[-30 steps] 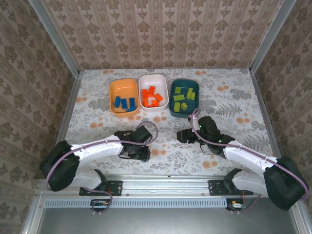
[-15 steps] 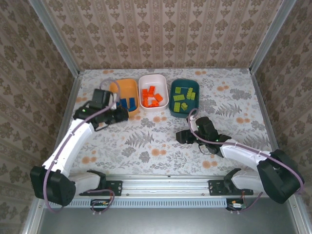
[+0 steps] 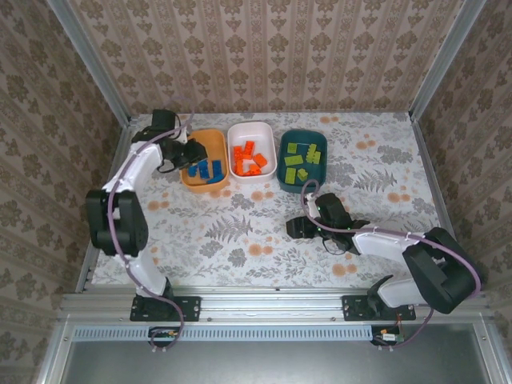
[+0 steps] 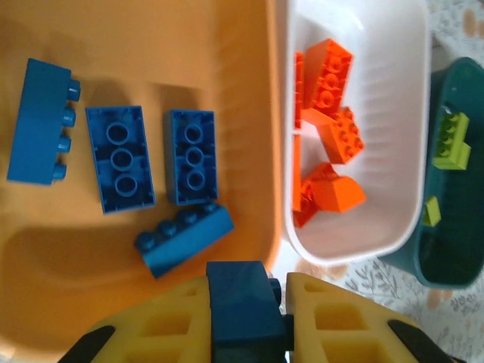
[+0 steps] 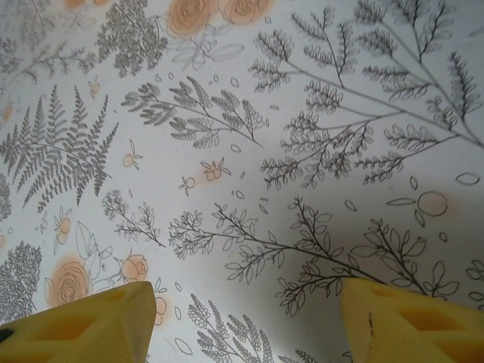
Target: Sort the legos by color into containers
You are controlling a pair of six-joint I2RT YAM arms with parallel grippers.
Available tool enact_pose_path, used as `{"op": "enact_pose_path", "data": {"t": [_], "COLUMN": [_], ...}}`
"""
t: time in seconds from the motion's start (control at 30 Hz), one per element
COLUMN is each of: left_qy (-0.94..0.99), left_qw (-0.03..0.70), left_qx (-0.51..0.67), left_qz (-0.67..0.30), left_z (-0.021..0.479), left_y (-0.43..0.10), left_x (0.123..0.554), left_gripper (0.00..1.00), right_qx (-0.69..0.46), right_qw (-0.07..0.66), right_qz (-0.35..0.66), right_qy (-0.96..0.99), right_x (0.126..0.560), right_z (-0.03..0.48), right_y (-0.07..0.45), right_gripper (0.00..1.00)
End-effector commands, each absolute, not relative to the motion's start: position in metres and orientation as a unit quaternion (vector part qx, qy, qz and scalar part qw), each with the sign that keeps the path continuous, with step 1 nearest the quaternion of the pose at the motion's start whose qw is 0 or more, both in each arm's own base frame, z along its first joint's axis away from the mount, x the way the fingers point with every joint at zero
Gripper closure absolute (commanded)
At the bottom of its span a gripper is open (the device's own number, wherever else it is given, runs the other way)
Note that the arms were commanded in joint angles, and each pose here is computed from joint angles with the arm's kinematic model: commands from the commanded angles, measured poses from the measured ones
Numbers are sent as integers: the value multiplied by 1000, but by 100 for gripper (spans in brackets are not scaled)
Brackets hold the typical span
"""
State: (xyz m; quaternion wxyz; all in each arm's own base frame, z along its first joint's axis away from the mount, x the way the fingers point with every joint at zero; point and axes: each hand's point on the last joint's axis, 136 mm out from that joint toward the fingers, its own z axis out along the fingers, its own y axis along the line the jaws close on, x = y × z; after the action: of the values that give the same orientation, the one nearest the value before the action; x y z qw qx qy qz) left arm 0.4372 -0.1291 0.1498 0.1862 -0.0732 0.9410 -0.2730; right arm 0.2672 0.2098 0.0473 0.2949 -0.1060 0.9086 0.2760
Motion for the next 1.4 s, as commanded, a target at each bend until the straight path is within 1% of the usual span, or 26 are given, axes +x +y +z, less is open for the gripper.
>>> {"op": "enact_pose_path", "data": {"t": [0.0, 0.1, 0.17, 0.4, 0.7, 1.0, 1.13, 1.23, 1.3, 1.37], "left_qy": [934, 937, 939, 944, 943, 943, 945, 946, 946, 946], "left_qw": [187, 178, 172, 159, 170, 163, 158, 156, 155, 154], "left_qx": [-69, -69, -72, -75, -76, -80, -78, -77, -77, -78], "left_qz": [-297, -291, -288, -280, -277, -280, -276, -273, -274, -274], "left_z": [149, 136, 125, 97, 89, 75, 68, 65, 65, 65], "left_y": [-137, -136, -133, -128, -125, -126, -126, -125, -126, -126], "left_x": [461, 476, 484, 508, 535, 543, 540, 539, 539, 539], "left_gripper": [77, 77, 77, 77, 75, 74, 74, 74, 72, 68], "right_qx": [-113, -117, -119, -127, -144, -199, -205, -207, -209, -210], "right_qw": [299, 301, 288, 277, 269, 294, 312, 311, 309, 307], "right_qz": [296, 299, 295, 294, 290, 247, 243, 244, 244, 243], "right_qy": [900, 898, 903, 906, 907, 902, 895, 895, 895, 896], "right_x": [270, 270, 269, 270, 266, 257, 256, 255, 255, 255], "right_z": [55, 58, 50, 47, 45, 46, 51, 51, 50, 49], "right_y": [222, 226, 227, 236, 249, 273, 274, 275, 276, 277], "right_gripper": [33, 33, 33, 33, 33, 34, 34, 34, 34, 34]}}
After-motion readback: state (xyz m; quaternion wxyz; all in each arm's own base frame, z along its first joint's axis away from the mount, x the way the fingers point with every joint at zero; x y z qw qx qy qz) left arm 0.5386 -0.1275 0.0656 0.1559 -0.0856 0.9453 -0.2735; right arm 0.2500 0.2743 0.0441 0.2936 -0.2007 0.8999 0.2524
